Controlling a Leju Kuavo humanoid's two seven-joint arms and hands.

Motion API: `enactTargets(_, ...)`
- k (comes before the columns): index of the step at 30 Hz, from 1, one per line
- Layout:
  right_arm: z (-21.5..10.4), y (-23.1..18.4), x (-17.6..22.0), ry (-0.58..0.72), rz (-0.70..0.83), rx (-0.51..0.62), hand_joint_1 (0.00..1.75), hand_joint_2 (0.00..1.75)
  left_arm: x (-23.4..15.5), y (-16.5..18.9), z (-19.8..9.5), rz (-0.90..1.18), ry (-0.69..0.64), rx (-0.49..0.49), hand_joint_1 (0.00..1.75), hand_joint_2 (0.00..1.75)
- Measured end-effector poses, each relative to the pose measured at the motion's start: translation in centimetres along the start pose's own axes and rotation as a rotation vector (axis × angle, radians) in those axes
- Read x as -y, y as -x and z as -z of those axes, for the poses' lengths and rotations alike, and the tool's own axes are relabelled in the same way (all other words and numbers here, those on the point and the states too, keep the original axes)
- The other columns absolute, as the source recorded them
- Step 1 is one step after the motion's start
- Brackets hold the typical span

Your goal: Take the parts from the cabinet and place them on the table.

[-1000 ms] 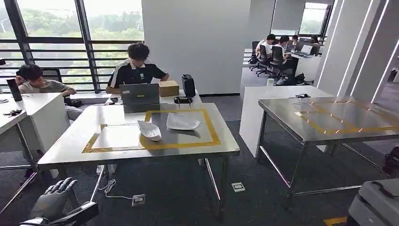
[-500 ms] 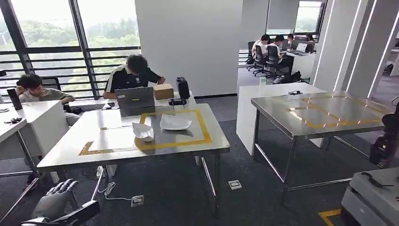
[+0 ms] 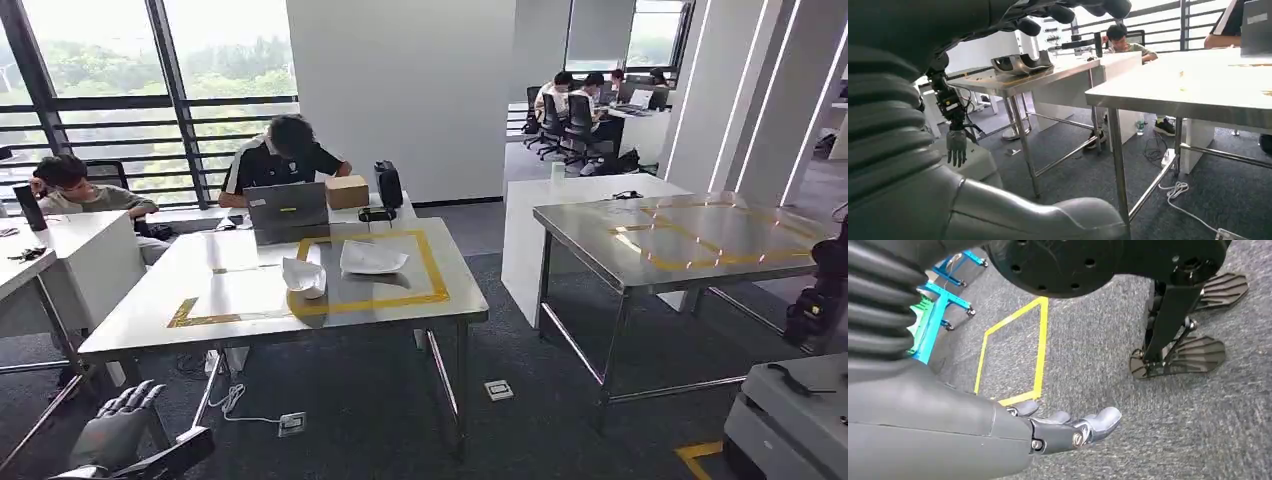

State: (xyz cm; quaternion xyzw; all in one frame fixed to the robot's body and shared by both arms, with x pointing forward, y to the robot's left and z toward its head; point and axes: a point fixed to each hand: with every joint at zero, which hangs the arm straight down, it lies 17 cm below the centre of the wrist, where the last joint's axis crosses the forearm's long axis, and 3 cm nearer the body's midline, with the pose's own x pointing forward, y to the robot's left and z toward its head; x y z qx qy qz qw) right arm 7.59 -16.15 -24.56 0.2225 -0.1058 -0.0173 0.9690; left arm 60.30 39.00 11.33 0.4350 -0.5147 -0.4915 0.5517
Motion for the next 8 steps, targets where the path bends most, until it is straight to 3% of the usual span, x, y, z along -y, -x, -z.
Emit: enactTargets(8,0.03,0.05,-0.13,-0.002,-0.006,-0.001,0.00,1.75,-0.18,0.54,-0.09,0.024,-0.028,-0.030,0.00,1.75)
